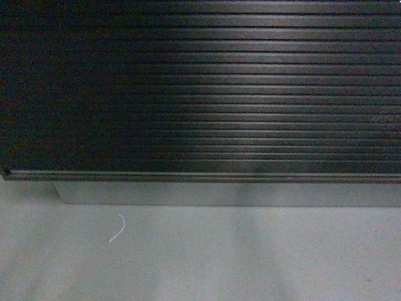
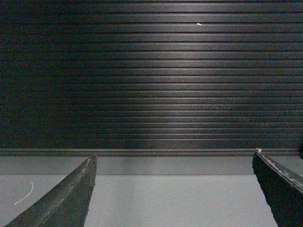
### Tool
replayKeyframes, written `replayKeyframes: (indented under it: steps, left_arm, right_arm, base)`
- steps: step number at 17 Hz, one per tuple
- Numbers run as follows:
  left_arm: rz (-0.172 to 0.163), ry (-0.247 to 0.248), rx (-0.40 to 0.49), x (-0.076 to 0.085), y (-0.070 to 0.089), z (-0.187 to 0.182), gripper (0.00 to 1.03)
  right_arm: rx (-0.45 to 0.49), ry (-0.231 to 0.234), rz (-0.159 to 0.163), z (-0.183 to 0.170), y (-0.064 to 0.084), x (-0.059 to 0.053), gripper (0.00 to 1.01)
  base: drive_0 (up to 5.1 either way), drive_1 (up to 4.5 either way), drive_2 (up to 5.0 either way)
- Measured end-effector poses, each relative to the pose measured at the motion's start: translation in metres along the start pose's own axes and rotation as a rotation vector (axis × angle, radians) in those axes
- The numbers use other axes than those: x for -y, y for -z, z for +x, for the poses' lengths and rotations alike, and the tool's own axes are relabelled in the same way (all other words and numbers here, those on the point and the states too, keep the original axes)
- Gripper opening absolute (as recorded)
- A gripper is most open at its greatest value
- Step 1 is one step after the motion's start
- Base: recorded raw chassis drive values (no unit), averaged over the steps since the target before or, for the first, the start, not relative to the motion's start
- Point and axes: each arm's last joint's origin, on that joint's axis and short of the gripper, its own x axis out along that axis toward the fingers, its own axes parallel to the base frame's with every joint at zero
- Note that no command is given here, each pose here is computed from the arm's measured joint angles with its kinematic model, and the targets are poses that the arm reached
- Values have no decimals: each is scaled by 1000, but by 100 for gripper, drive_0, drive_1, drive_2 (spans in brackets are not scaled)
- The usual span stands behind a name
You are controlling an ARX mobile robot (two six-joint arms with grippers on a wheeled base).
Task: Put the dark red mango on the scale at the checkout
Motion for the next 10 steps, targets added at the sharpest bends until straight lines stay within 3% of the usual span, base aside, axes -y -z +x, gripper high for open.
replayKeyframes:
  steps: [10]
  left_arm:
    - [0,0,-2,0,0,0,98]
  right_arm:
    - [1,0,0,0,0,0,98]
  base:
    - [0,250,-250]
